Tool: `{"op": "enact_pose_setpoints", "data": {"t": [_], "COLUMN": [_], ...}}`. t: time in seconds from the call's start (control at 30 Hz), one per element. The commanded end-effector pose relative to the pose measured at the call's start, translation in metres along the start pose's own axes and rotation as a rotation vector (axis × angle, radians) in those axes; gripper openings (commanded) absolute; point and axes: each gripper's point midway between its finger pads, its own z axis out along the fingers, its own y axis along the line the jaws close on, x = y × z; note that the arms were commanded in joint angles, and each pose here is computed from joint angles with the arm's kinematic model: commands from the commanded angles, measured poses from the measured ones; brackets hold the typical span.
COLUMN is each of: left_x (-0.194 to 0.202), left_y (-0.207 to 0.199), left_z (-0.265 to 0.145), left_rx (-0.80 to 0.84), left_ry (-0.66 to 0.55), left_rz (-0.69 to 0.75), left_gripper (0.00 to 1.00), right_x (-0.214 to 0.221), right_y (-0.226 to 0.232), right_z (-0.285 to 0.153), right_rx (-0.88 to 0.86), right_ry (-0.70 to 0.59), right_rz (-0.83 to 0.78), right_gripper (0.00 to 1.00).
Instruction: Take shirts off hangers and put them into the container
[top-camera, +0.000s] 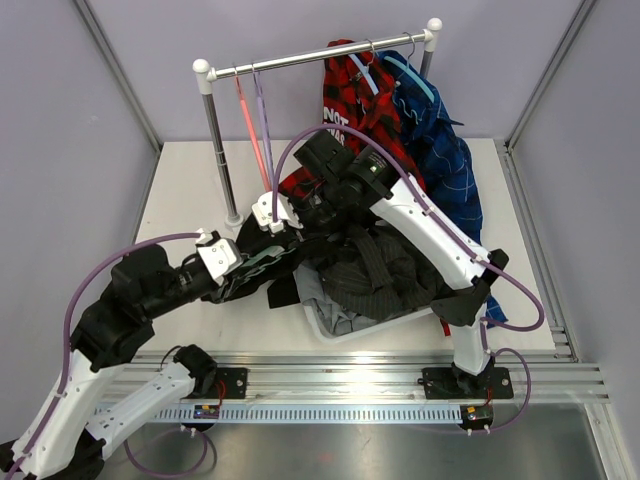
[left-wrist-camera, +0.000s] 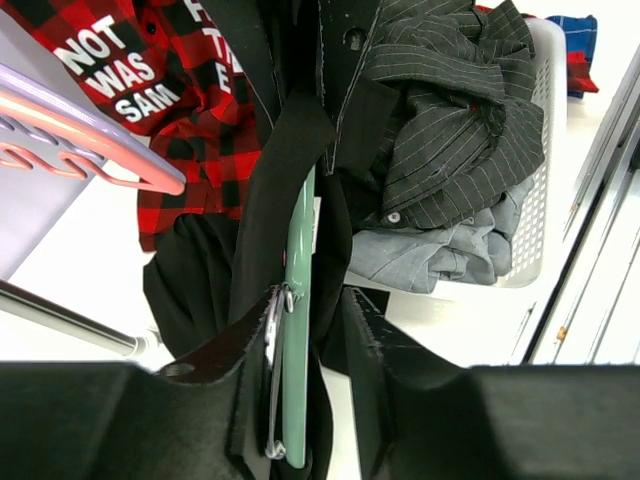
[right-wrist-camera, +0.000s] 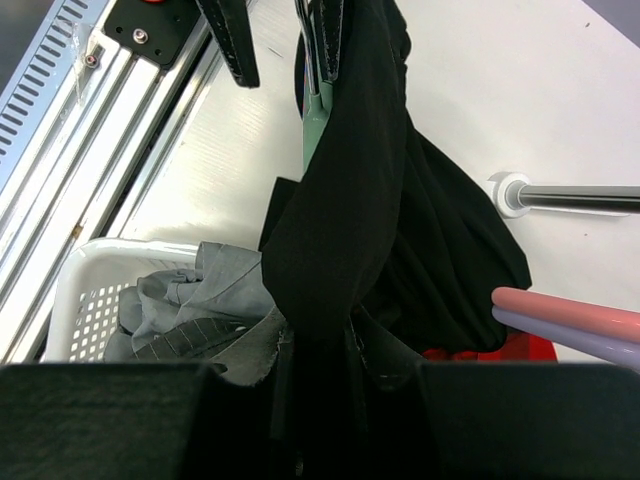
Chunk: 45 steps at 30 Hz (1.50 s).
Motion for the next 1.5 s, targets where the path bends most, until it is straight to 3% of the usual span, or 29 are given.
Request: {"op": "enact_pose_setpoints", "data": {"t": [0.0,0.13,0.3,0.43,0.5,0.73,0.97,1.1,1.27,1.47], "left_x": [-0.020,-0.021,-0.020,-0.025,-0.026,-0.013,-0.005,-0.009,-0.018,-0.032], "left_y": [-0.001,-0.004,-0.006,-0.001,0.001,0.009,0.011,0.016,0.022,0.023], "left_z": [0.000,0.003,0.009,0.011,0.011,0.004,-0.001,-0.003,-0.008,-0.013], "left_rx": [0.023,0.047,0.059,0.028,0.017,-0.075,-0.126,-0.178,-0.220,-0.230], "left_ry": [-0.064,-0.069,-0.069,-0.094,-0.097,-0.075,-0.085,-0.092,-0.110,-0.163], "left_rz": [0.023,0.018,-0.007,-0.039,-0.060,-0.133,-0.224,-0.342,-0.452,-0.535], "left_gripper": [0.30,0.22,0.05,0.00,0.00,0.00,0.00,0.00,0.00,0.00], "right_x": [-0.005,-0.005,-0.007,-0.007,-0.009,-0.021,-0.043,-0.048,-0.045,-0.022], "right_y": [0.028,0.029,0.027,0.024,0.018,-0.003,-0.022,-0.025,-0.009,-0.006], "right_z": [-0.006,-0.005,-0.005,-0.004,-0.004,-0.018,-0.056,-0.071,-0.078,-0.046], "right_rx": [-0.093,-0.095,-0.091,-0.078,-0.048,0.091,0.299,0.419,0.468,0.435], "right_ry": [-0.004,-0.007,-0.014,-0.014,-0.015,-0.030,-0.072,-0.137,-0.198,-0.188], "right_rz": [0.038,0.037,0.038,0.055,0.061,0.151,0.227,0.416,0.513,0.652], "right_gripper": [0.00,0.00,0.00,0.04,0.12,0.57,0.78,0.81,0.81,0.80]}}
